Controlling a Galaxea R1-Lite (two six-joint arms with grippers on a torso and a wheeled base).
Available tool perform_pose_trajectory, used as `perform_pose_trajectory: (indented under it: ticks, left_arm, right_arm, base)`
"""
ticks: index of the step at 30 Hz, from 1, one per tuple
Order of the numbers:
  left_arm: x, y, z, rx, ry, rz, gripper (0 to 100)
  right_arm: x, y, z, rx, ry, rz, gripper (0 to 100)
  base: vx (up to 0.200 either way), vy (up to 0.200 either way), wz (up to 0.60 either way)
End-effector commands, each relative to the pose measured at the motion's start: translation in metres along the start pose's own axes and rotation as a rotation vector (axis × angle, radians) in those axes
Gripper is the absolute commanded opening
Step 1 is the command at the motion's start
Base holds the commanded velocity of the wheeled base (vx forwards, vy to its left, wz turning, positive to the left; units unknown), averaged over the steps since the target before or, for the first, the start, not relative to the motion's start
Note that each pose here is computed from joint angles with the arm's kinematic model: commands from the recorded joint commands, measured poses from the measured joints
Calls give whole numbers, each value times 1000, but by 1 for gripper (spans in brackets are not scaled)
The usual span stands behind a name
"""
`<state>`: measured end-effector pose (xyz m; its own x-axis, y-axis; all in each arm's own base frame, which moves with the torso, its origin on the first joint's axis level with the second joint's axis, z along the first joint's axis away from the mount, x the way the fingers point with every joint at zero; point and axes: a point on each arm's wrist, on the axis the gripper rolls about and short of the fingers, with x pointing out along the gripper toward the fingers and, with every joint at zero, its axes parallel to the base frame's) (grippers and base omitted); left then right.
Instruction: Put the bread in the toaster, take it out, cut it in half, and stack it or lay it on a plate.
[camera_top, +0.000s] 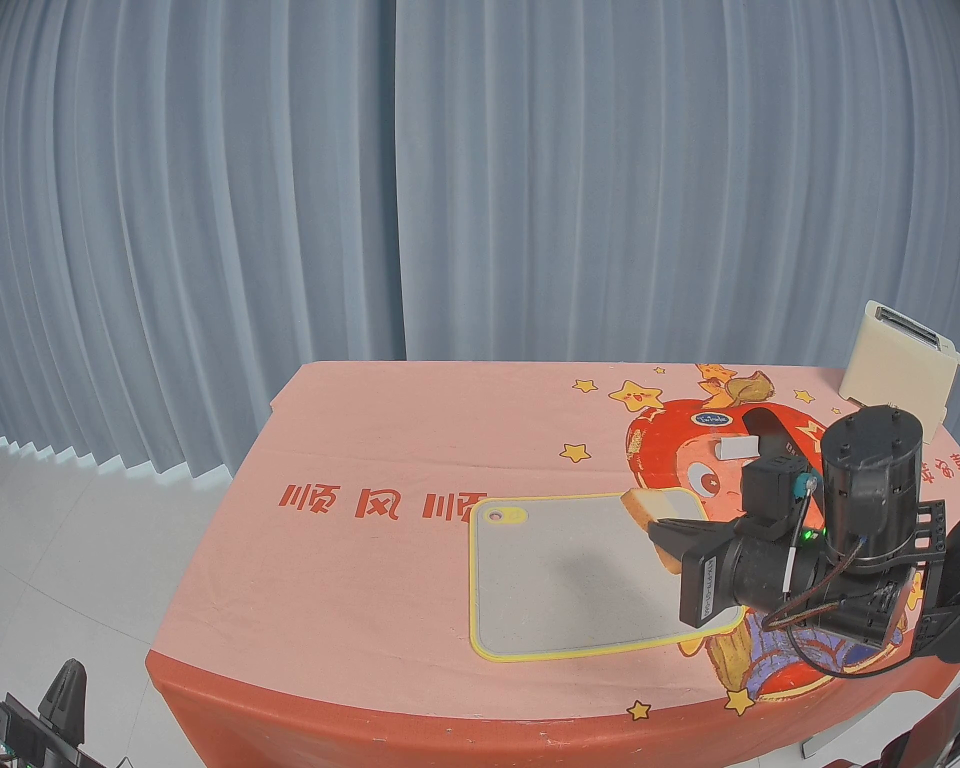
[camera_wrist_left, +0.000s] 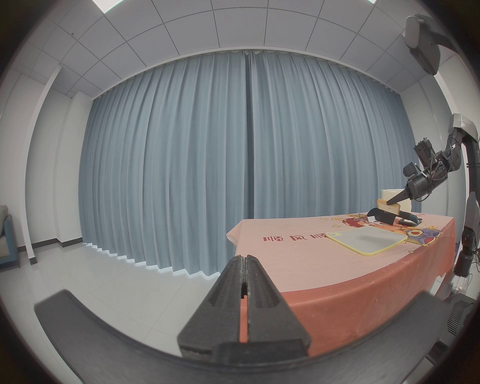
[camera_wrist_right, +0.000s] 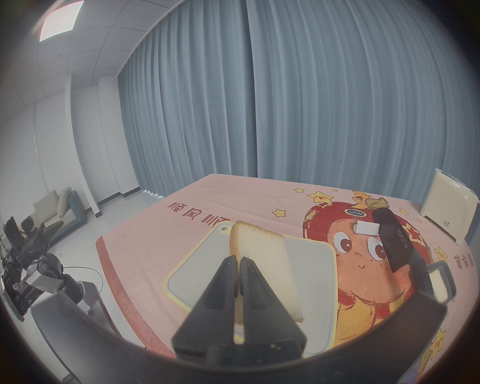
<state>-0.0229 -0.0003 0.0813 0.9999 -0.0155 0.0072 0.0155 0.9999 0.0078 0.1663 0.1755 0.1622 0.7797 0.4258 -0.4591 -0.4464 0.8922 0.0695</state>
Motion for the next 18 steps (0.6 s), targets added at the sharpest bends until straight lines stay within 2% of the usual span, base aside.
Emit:
perform_pose_trajectory:
  ticks: [1,18]
  left_arm:
    - [1,0,-5,0,9,0,0]
    - [1,0,-5,0,9,0,0]
  right_arm:
    - [-1,-1,-1,-1,1,-1,0]
    - [-9,-2,2,7,-24,16,0]
  base:
    - [0,0,0]
    - [0,0,0]
